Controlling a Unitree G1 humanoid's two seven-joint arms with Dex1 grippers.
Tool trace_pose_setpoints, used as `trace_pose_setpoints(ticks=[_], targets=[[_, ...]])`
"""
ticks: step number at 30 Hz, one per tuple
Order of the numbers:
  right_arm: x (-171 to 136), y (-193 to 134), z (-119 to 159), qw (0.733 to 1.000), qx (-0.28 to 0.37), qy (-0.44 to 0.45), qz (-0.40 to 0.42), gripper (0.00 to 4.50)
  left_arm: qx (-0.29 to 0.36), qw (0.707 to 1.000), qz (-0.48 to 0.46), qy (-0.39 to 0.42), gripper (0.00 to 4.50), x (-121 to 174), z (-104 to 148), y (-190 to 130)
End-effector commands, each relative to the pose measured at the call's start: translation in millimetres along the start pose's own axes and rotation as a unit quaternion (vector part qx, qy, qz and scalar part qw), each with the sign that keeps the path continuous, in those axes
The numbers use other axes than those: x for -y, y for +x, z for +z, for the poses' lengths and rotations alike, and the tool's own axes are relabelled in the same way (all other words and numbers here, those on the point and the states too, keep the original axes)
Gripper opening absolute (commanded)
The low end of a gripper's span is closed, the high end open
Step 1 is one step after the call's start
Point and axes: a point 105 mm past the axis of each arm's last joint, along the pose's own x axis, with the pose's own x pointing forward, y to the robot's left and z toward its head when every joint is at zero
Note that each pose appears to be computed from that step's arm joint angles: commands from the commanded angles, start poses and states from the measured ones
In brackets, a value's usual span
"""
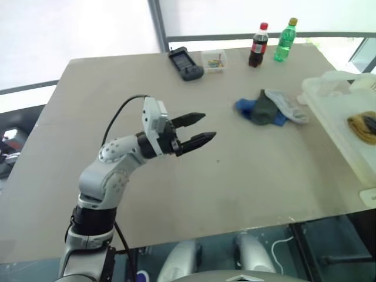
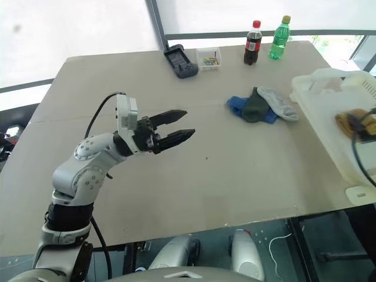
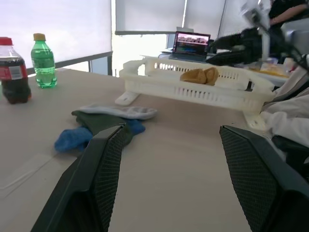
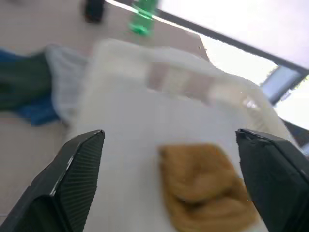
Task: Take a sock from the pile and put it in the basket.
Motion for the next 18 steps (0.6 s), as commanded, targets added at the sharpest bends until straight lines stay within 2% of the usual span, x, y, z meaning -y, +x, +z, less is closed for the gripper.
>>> trace_pose_setpoints(ticks=[1,3,7,11,18], targets=[[-67.1,6.0,12.5,0.990,0.044,-0.035,0.132,4.44,0.005,0.999,0.015,0.036,3.38,0.9,8.3,-14.1],[-93.9,8.1,2.0,0.981,0.033,-0.049,0.184,4.44,-0.017,0.999,0.019,0.029,3.38,1.9,-0.5,-28.6],[-115.2,-2.0,-10.7,0.968,0.021,-0.038,0.249,4.44,-0.041,0.998,0.045,0.013,3.38,4.1,-7.4,-62.8],[-102.6,-19.2,-31.0,0.967,-0.022,-0.042,0.250,4.44,-0.092,0.993,0.065,0.022,3.38,8.9,-10.2,-98.0],[-77.9,-40.8,-45.4,0.969,-0.054,-0.046,0.238,4.44,-0.142,0.986,0.090,0.022,3.38,11.7,-5.6,-131.1]])
